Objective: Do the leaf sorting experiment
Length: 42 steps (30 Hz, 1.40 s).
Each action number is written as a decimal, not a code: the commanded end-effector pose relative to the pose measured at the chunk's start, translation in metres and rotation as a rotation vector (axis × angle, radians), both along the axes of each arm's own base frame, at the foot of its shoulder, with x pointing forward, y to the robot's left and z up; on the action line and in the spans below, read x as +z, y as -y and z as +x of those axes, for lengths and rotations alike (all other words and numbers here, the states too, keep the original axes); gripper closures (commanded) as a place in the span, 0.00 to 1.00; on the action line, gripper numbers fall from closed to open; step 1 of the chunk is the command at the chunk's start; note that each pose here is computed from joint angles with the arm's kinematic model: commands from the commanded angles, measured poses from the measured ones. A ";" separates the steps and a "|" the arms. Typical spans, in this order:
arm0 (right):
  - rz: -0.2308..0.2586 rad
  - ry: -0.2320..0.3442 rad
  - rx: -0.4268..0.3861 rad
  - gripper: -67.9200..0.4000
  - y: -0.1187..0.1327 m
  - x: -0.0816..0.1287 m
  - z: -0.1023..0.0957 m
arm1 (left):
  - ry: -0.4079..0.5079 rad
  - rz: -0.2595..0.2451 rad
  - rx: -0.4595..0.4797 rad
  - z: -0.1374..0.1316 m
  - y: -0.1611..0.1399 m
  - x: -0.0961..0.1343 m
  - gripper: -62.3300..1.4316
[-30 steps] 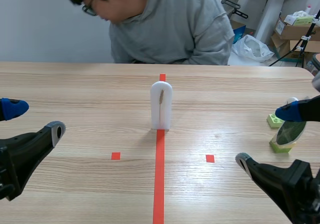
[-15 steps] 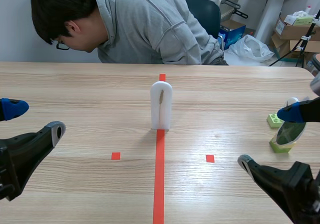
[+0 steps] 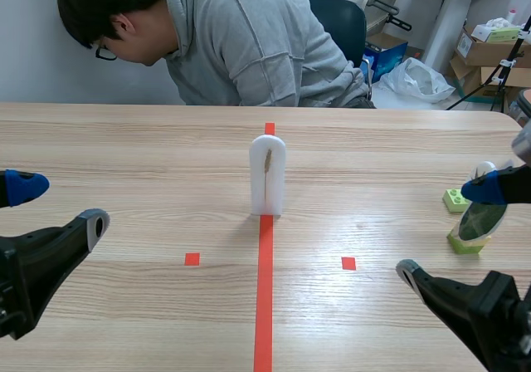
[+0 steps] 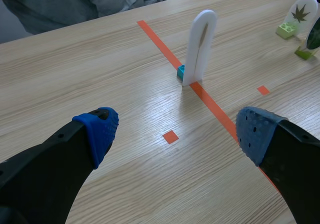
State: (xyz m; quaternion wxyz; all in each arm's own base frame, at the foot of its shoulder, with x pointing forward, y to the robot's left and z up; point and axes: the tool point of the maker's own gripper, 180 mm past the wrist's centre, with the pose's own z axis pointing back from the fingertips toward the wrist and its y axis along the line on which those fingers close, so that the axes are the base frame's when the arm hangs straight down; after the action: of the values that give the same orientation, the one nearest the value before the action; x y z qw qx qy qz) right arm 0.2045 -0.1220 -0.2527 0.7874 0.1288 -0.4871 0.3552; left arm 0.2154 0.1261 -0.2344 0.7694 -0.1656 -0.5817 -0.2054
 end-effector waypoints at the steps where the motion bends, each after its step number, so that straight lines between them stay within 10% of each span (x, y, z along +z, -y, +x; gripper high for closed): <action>1: -0.004 0.006 0.004 0.00 0.003 0.002 0.001 | 0.030 -0.026 0.000 0.002 0.003 0.009 0.18; 19: -0.088 -0.018 0.021 0.00 0.010 -0.003 0.005 | 0.018 -0.009 -0.001 0.005 0.002 0.007 0.18; 28: -0.190 0.079 0.036 0.00 0.023 0.002 0.067 | 0.008 -0.004 -0.001 0.004 0.002 0.005 0.18; 42: -0.164 0.068 0.197 0.00 -0.035 -0.027 0.158 | 0.001 0.001 -0.001 0.004 0.002 0.004 0.18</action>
State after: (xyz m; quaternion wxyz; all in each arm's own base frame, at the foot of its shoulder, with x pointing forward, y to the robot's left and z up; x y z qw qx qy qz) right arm 0.3565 -0.0954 -0.2929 0.7509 0.0952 -0.4472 0.4765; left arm 0.2175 0.1274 -0.2392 0.7789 -0.1583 -0.5691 -0.2110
